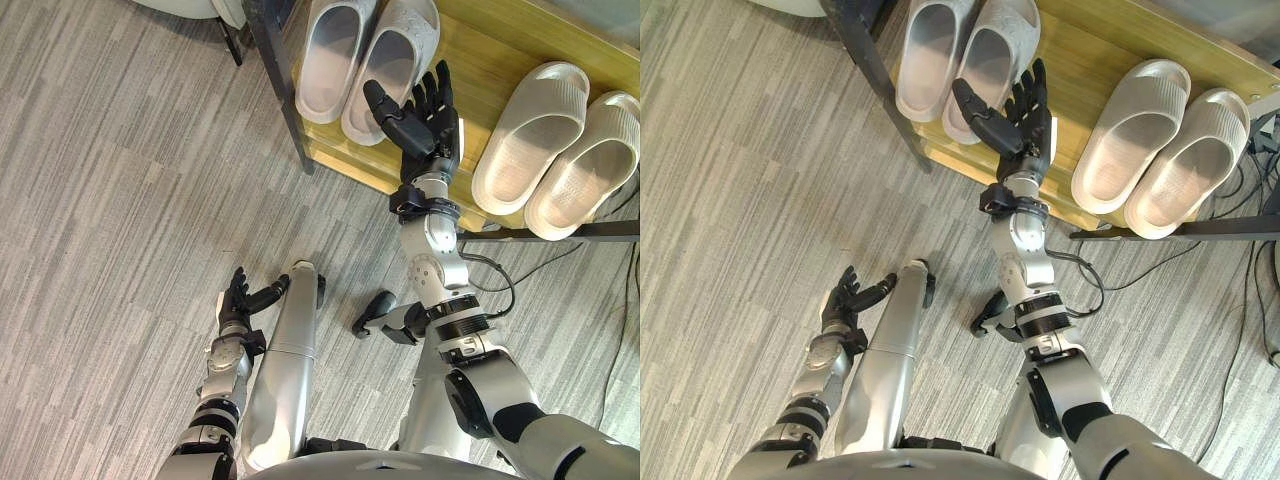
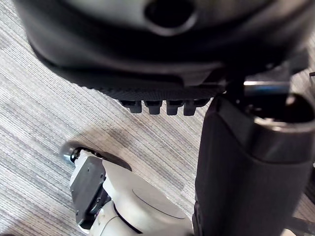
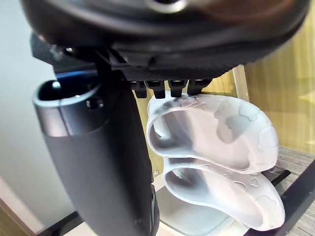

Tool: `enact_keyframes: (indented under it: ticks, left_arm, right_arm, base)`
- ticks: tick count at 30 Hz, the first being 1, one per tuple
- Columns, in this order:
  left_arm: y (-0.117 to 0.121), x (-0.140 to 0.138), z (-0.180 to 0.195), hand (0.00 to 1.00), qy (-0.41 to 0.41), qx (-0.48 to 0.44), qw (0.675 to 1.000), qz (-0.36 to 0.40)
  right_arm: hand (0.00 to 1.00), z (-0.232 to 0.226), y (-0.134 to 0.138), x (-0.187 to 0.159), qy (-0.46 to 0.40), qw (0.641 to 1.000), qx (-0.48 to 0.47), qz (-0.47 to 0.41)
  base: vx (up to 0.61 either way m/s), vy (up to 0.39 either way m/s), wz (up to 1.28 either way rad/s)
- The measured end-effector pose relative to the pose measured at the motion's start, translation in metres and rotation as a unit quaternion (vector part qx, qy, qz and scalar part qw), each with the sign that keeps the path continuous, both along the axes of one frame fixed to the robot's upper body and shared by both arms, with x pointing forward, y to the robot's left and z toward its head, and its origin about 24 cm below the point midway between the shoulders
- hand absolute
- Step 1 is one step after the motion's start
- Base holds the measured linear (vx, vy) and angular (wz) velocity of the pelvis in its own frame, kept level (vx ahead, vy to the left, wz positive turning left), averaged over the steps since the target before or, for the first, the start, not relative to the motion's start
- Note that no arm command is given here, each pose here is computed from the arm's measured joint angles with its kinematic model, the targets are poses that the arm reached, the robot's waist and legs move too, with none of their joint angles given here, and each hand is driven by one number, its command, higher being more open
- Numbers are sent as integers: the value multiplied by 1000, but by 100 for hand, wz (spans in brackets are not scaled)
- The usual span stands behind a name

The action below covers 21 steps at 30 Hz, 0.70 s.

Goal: Organize the slippers on the shoe rack

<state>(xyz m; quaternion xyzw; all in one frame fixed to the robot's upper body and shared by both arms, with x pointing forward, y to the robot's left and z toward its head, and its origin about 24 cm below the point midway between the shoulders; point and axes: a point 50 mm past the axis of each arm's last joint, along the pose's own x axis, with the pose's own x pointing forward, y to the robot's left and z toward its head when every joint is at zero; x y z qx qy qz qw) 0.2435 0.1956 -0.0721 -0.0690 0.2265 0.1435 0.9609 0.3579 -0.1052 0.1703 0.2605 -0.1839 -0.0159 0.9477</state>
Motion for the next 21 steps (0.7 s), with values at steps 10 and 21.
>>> enact_keyframes:
  ticks: [10, 21]
  left_arm:
    - [0, 0, -1, 100, 5, 0, 1000, -2]
    - [13, -35, -27, 100, 82, 3, 997, -11]
  right_arm:
    - [100, -6, -12, 4, 16, 999, -35, 1]
    - [100, -61, -9, -63, 31, 995, -79, 50]
  base:
    - [-3, 10, -2]
    - [24, -3, -12]
